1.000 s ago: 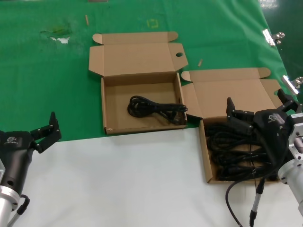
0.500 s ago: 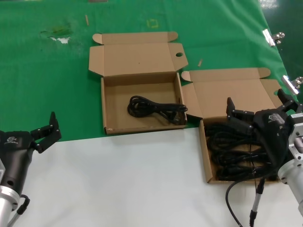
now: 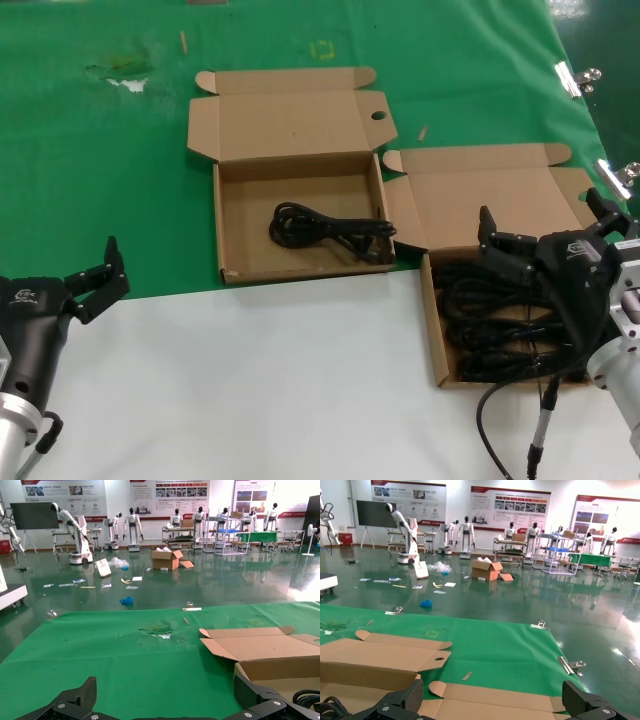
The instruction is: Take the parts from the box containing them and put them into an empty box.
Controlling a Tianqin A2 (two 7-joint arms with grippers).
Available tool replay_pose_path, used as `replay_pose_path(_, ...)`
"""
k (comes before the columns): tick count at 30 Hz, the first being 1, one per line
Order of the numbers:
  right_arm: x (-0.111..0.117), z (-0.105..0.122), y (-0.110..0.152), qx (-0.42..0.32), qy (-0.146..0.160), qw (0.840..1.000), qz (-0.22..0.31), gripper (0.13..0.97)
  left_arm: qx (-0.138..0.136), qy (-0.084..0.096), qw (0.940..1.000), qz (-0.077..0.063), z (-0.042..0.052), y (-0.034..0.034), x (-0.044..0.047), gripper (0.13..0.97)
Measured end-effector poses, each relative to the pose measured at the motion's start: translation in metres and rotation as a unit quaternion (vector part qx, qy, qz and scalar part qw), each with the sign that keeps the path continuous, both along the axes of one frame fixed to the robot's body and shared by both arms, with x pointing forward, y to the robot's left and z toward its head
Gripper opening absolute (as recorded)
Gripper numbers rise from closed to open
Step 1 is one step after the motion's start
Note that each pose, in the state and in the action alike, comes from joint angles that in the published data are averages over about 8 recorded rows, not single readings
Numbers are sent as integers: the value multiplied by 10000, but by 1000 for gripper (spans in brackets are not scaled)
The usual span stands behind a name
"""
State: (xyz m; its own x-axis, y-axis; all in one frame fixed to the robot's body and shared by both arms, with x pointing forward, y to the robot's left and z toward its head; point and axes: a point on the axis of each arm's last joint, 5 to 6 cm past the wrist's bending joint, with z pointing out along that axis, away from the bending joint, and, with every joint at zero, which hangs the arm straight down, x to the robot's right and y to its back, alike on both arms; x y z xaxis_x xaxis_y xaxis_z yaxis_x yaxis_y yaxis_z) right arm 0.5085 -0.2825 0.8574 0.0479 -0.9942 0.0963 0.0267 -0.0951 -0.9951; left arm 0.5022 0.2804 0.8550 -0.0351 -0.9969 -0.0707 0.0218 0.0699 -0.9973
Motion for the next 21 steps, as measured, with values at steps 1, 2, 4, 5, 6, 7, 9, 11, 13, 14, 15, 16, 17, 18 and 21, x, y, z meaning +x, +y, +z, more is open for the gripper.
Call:
replay_pose_path(1, 0, 0, 0, 0, 0, 10000, 0, 966, 0, 0, 10000, 0, 0, 0, 0, 966)
replay_pose_path(2, 0, 0, 0, 0, 0, 10000, 0, 966, 0, 0, 10000, 0, 0, 0, 0, 966)
replay_pose_path(4, 0, 0, 0, 0, 0, 10000, 0, 966, 0, 0, 10000, 0, 0, 0, 0, 966)
replay_pose_path(5, 0, 0, 0, 0, 0, 10000, 0, 966, 0, 0, 10000, 0, 0, 0, 0, 966)
replay_pose_path(6, 0, 0, 0, 0, 0, 10000, 0, 966, 0, 0, 10000, 0, 0, 0, 0, 966)
replay_pose_path(7, 0, 0, 0, 0, 0, 10000, 0, 966, 0, 0, 10000, 0, 0, 0, 0, 966)
replay_pose_path(9, 0, 0, 0, 0, 0, 10000, 0, 966, 0, 0, 10000, 0, 0, 0, 0, 966)
replay_pose_path(11, 0, 0, 0, 0, 0, 10000, 0, 966, 0, 0, 10000, 0, 0, 0, 0, 966)
replay_pose_path(13, 0, 0, 0, 0, 0, 10000, 0, 966, 0, 0, 10000, 0, 0, 0, 0, 966)
replay_pose_path(14, 0, 0, 0, 0, 0, 10000, 0, 966, 0, 0, 10000, 0, 0, 0, 0, 966)
replay_pose_path(15, 0, 0, 0, 0, 0, 10000, 0, 966, 0, 0, 10000, 0, 0, 0, 0, 966)
replay_pose_path(16, 0, 0, 0, 0, 0, 10000, 0, 966, 0, 0, 10000, 0, 0, 0, 0, 966)
replay_pose_path(17, 0, 0, 0, 0, 0, 10000, 0, 966, 0, 0, 10000, 0, 0, 0, 0, 966)
replay_pose_path(18, 0, 0, 0, 0, 0, 10000, 0, 966, 0, 0, 10000, 0, 0, 0, 0, 966)
replay_pose_path(21, 0, 0, 0, 0, 0, 10000, 0, 966, 0, 0, 10000, 0, 0, 0, 0, 966)
